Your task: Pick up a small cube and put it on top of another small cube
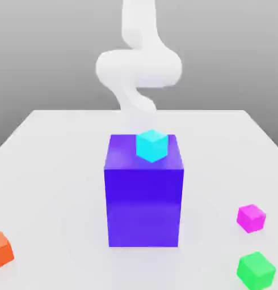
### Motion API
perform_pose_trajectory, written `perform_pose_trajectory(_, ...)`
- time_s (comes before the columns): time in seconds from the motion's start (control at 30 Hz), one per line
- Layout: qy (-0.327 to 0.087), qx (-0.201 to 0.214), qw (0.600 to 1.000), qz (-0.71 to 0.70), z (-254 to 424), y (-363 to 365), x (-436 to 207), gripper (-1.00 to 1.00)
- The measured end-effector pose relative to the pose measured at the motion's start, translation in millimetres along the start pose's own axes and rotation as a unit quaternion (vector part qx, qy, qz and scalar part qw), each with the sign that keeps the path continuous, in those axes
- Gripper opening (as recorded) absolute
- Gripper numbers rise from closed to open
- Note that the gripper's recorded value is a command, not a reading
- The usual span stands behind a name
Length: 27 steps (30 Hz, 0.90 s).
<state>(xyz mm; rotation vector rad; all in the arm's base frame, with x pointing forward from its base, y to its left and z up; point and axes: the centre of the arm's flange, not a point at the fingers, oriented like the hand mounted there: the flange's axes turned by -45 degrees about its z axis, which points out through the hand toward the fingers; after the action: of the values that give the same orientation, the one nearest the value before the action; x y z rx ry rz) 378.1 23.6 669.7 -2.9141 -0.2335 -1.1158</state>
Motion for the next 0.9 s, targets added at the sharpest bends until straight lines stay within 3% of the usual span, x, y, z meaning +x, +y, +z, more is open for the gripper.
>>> perform_pose_trajectory(0.2,-0.073,0.083,0.976,-0.185,120,-72,-27,0.00)
perform_pose_trajectory(0.4,-0.130,0.159,0.909,-0.364,213,-156,-91,0.00)
perform_pose_trajectory(0.6,-0.172,0.224,0.799,-0.531,279,-232,-185,0.00)
perform_pose_trajectory(0.83,-0.205,0.282,0.621,-0.702,320,-291,-318,0.00)
perform_pose_trajectory(0.9,-0.208,0.286,0.601,-0.716,334,-293,-339,0.00)
